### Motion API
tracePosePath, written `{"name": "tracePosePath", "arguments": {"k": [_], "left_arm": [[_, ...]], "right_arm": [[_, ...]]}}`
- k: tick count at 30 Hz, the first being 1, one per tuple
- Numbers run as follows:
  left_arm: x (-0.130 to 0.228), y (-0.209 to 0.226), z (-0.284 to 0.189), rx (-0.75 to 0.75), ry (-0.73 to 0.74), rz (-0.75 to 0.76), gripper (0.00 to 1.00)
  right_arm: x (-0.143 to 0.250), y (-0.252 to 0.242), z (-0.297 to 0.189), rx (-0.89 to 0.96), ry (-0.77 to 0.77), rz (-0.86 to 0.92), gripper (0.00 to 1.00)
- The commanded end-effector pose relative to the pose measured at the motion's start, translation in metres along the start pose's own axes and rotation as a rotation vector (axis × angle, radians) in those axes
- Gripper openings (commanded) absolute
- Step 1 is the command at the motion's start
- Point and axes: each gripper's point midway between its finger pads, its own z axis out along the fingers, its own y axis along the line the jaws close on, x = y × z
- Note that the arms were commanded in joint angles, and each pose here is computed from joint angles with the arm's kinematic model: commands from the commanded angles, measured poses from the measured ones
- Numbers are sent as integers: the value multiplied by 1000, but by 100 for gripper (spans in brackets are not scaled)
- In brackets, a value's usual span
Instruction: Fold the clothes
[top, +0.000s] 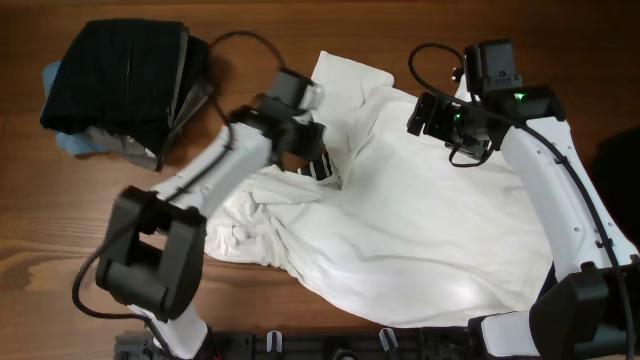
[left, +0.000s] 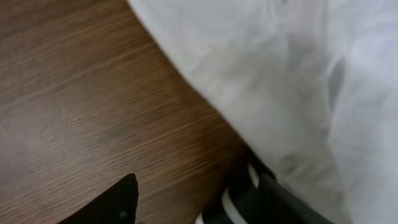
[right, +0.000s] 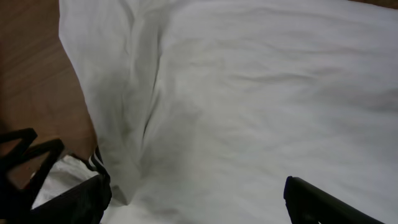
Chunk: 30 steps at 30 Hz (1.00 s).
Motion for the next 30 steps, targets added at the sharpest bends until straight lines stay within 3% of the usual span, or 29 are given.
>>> {"name": "tracePosePath", "arguments": {"k": [1, 3, 6, 11, 15, 17, 18, 19, 20, 23, 27, 30], "left_arm": [[15, -26, 13, 359, 79, -54, 56], [27, -41, 19, 453, 117, -22, 55], [38, -49, 22, 461, 159, -2, 46], [43, -62, 21, 476, 172, 56, 53], [50, -69, 27, 417, 190, 120, 51], [50, -59, 33, 328, 189, 142, 33], [48, -54, 35, 295, 182, 145, 18], [45, -48, 37, 264, 169, 147, 8], [40, -38, 39, 222, 156, 132, 4], [10, 14, 31, 32, 87, -16, 4], [-50, 77, -1, -34, -81, -125, 4], [-74, 112, -14, -76, -181, -166, 4]], "right_arm": [[-2, -2, 0, 11, -8, 4, 94], [-2, -2, 0, 11, -8, 4, 94], [-2, -2, 0, 12, -7, 4, 94], [-3, -2, 0, 10, -12, 3, 95], [-4, -1, 0, 7, -16, 3, 95], [-4, -1, 0, 7, -18, 3, 95], [-4, -1, 0, 7, -18, 2, 95], [-4, -1, 0, 7, -18, 2, 95], [-4, -1, 0, 7, -17, 3, 96], [-5, -1, 0, 6, -19, 3, 95], [-6, 0, -1, 2, -26, 2, 96], [-8, 1, -1, -1, -32, 1, 95]]}}
